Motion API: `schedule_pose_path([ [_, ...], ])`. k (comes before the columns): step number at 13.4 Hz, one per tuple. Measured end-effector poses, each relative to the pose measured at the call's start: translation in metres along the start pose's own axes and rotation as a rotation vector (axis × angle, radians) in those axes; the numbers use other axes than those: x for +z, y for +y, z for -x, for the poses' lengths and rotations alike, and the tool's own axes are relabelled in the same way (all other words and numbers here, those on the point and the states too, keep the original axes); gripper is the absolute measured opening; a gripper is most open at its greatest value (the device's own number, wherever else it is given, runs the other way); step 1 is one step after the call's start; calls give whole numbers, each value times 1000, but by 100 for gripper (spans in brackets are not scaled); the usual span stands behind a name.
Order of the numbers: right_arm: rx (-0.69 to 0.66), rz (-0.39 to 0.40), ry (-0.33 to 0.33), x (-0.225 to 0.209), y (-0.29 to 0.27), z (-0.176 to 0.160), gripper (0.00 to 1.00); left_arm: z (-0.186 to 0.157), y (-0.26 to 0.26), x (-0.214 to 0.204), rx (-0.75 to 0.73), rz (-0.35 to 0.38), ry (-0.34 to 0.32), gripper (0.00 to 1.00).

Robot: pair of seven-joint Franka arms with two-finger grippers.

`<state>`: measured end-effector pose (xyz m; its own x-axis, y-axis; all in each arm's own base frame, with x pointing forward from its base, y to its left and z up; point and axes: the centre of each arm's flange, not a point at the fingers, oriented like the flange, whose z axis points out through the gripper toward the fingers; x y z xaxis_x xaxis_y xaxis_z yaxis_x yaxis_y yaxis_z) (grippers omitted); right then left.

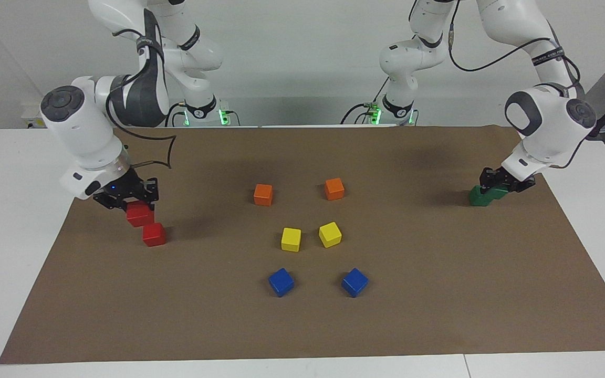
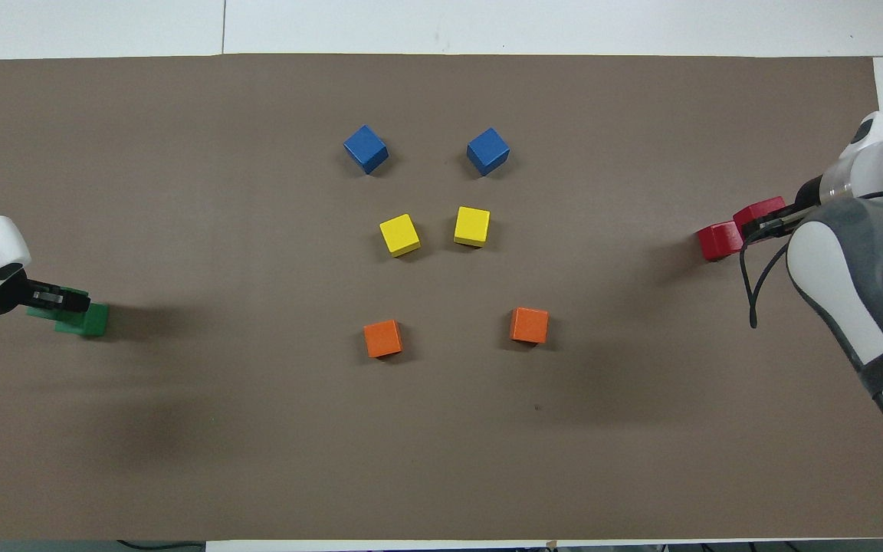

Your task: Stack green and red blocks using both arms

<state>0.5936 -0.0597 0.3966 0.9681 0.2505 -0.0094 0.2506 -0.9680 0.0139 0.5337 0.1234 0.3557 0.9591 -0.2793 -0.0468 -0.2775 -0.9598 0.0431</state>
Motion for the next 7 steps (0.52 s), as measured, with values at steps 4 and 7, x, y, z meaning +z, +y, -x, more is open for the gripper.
schedule_pose_path([
  [4,-9,5,18,15,-7,4,55,5,-6,3,0,-2,6,55],
  [7,-9,11,38,20,-8,5,55,8,-6,11,3,-13,22,55],
])
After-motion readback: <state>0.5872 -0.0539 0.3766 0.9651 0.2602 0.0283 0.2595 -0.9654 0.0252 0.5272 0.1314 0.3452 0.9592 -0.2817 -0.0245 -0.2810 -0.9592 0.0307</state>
